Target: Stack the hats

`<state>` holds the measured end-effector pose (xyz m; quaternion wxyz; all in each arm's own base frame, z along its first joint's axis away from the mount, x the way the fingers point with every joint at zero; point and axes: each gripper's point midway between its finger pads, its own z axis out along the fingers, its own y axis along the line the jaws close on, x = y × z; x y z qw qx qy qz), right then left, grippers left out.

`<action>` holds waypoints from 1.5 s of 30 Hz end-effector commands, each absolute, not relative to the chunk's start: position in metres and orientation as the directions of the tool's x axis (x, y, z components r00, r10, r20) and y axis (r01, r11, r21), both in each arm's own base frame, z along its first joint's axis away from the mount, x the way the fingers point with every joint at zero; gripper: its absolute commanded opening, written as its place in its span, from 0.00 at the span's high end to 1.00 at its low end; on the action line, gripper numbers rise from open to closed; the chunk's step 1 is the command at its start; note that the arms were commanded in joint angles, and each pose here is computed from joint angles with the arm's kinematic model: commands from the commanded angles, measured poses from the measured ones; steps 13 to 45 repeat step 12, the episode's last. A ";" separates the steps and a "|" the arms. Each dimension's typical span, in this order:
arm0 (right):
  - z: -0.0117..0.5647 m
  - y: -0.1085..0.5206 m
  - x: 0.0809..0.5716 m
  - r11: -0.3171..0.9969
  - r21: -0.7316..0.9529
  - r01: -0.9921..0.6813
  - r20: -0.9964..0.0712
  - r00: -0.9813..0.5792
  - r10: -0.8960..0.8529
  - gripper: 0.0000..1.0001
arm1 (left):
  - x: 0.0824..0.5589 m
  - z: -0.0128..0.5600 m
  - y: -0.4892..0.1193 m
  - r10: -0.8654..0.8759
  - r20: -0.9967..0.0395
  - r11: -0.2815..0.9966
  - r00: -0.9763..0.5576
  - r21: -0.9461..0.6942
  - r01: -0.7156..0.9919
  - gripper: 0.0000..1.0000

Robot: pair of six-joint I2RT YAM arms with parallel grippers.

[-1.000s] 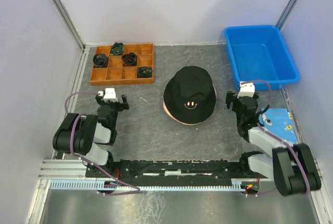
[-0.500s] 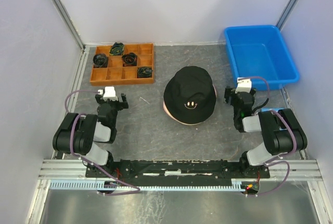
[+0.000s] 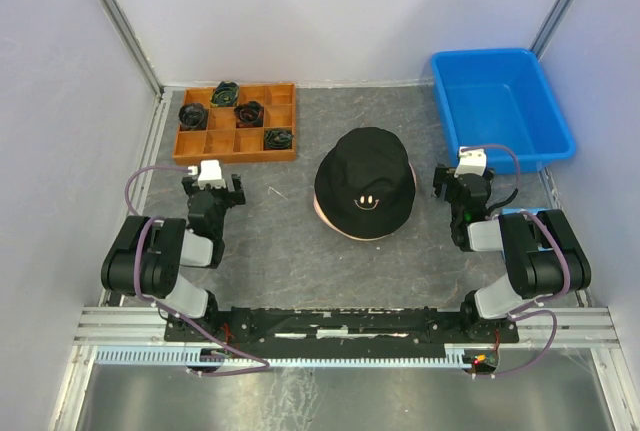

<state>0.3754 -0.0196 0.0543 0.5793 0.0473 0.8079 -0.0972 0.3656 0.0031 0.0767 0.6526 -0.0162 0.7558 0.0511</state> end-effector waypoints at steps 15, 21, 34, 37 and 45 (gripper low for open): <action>0.072 -0.018 0.384 0.978 -0.079 0.192 -0.964 -0.266 -0.025 0.01 | 0.373 0.094 0.006 0.016 -0.996 0.993 -0.092 0.027 -0.115 0.01; 0.072 -0.018 0.384 0.978 -0.079 0.192 -0.964 -0.266 -0.025 0.01 | 0.373 0.094 0.006 0.016 -0.996 0.993 -0.092 0.027 -0.115 0.01; 0.072 -0.018 0.384 0.978 -0.079 0.192 -0.964 -0.266 -0.025 0.01 | 0.373 0.094 0.006 0.016 -0.996 0.993 -0.092 0.027 -0.115 0.01; 0.072 -0.018 0.384 0.978 -0.079 0.192 -0.964 -0.266 -0.025 0.01 | 0.373 0.094 0.006 0.016 -0.996 0.993 -0.092 0.027 -0.115 0.01; 0.072 -0.018 0.384 0.978 -0.079 0.192 -0.964 -0.266 -0.025 0.01 | 0.373 0.094 0.006 0.016 -0.996 0.993 -0.092 0.027 -0.115 0.01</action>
